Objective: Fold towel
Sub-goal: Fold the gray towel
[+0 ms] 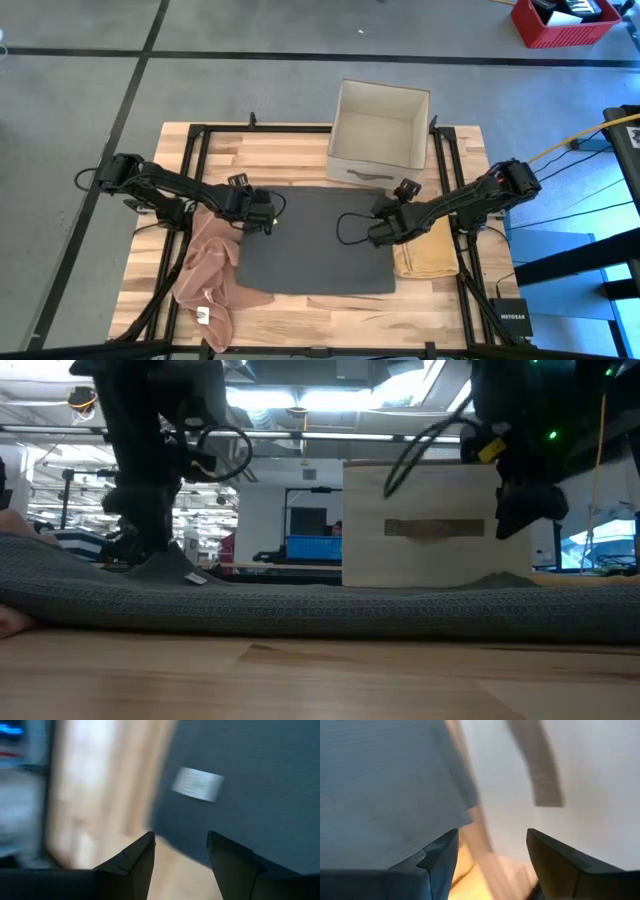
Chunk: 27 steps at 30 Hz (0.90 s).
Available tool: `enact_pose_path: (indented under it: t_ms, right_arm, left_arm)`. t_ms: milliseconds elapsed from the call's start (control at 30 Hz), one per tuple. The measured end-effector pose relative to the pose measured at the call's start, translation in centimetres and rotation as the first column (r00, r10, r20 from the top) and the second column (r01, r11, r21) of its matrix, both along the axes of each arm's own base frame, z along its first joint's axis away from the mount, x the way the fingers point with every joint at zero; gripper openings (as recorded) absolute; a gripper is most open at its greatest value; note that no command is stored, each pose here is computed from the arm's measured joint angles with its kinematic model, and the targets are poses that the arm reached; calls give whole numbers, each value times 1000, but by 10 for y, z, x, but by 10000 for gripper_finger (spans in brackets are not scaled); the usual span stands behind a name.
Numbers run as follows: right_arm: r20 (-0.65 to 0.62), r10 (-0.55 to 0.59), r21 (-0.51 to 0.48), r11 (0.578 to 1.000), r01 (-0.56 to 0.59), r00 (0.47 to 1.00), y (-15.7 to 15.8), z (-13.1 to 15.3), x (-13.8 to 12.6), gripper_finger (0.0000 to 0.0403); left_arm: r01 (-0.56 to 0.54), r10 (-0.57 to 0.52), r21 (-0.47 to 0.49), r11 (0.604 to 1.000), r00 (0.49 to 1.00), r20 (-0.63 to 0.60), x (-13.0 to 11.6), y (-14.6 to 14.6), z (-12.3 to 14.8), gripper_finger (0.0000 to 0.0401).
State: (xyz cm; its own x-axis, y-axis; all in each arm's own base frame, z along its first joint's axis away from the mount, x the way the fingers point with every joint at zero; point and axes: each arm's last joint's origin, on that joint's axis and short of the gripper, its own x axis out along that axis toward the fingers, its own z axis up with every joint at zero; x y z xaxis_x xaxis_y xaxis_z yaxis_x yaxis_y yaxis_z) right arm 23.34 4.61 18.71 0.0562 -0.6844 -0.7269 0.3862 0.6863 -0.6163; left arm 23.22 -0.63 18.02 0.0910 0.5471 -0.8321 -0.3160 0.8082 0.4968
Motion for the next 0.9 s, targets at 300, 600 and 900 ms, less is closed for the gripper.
enact_pose_path:
  t_ms: [300,600,900]
  right_arm:
    - [250,37,266,958,-106,967,-17,5,-17,239]
    - [508,145,405,830,-384,849,-15,-43,-16,239]
    - [480,238,492,723,-484,844,1,-69,-17,239]
  left_arm:
    - [-3,51,-280,960,985,163,-13,30,22,172]
    - [111,45,-498,860,955,292,-15,17,-7,172]
    - [34,67,-553,833,985,160,-20,-11,-36,172]
